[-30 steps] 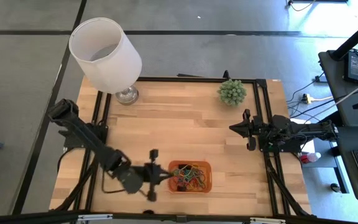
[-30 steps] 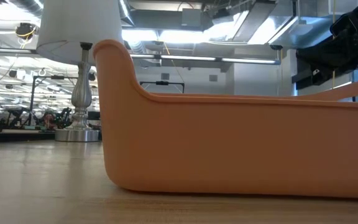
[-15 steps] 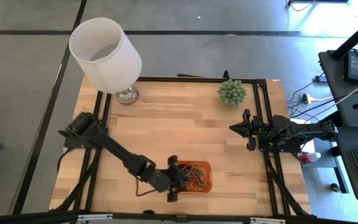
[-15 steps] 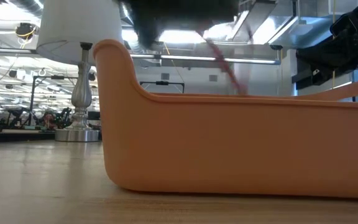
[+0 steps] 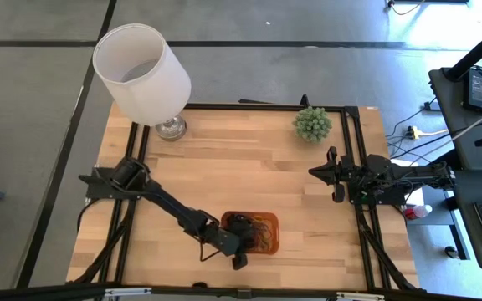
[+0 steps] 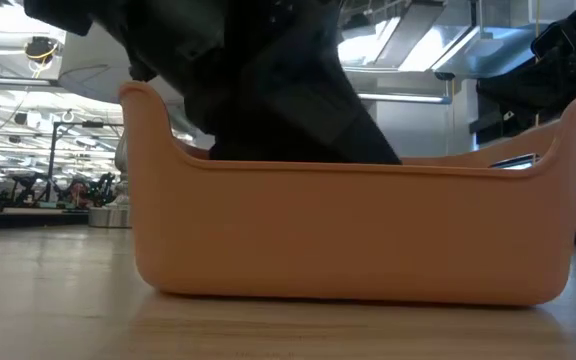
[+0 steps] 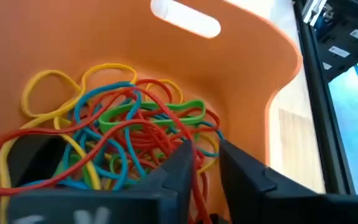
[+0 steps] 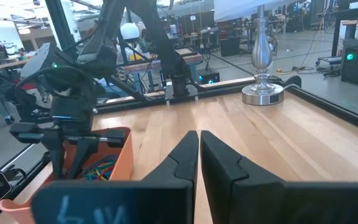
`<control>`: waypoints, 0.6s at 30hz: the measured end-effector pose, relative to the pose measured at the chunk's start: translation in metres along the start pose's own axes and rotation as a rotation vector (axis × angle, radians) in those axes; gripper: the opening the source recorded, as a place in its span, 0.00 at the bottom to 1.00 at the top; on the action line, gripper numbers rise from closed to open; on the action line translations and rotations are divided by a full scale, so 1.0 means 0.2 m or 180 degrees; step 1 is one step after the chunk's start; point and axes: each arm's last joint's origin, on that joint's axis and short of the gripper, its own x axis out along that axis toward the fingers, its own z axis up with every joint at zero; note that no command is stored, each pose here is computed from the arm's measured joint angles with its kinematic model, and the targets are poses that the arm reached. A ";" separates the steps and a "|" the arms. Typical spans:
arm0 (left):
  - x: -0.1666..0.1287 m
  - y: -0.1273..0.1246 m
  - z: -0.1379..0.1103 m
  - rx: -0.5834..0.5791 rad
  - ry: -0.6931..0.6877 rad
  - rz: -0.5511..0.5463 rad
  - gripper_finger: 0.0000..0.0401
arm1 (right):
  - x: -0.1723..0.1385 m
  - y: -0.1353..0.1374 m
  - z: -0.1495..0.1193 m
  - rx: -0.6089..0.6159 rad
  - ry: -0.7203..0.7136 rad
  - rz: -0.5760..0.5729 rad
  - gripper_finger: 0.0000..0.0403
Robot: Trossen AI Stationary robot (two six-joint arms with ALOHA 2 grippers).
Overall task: Pick and place rubber bands into bin
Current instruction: Put the red rubber band into the orange bin, then return to Home Position
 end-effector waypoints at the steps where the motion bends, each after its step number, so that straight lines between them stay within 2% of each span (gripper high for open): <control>1: 0.00 0.00 0.00 -0.0001 -0.0010 0.0008 0.20 | 0.00 0.00 0.00 -0.0002 -0.0001 -0.0001 0.06; 5: -0.01 -0.03 0.05 0.0023 -0.0023 -0.0002 0.31 | 0.00 0.00 0.00 -0.0001 -0.0001 -0.0001 0.06; 10: -0.01 -0.08 0.14 0.0229 -0.0034 0.0015 0.41 | 0.00 0.00 0.00 0.0000 0.0000 0.0000 0.06; 13: -0.02 -0.11 0.23 0.0382 -0.0011 0.0013 0.43 | 0.00 0.00 0.00 -0.0005 0.0000 0.0000 0.06; 18: -0.07 -0.13 0.35 0.0586 0.0189 0.0217 0.42 | 0.00 0.00 0.00 -0.0004 0.0001 0.0000 0.06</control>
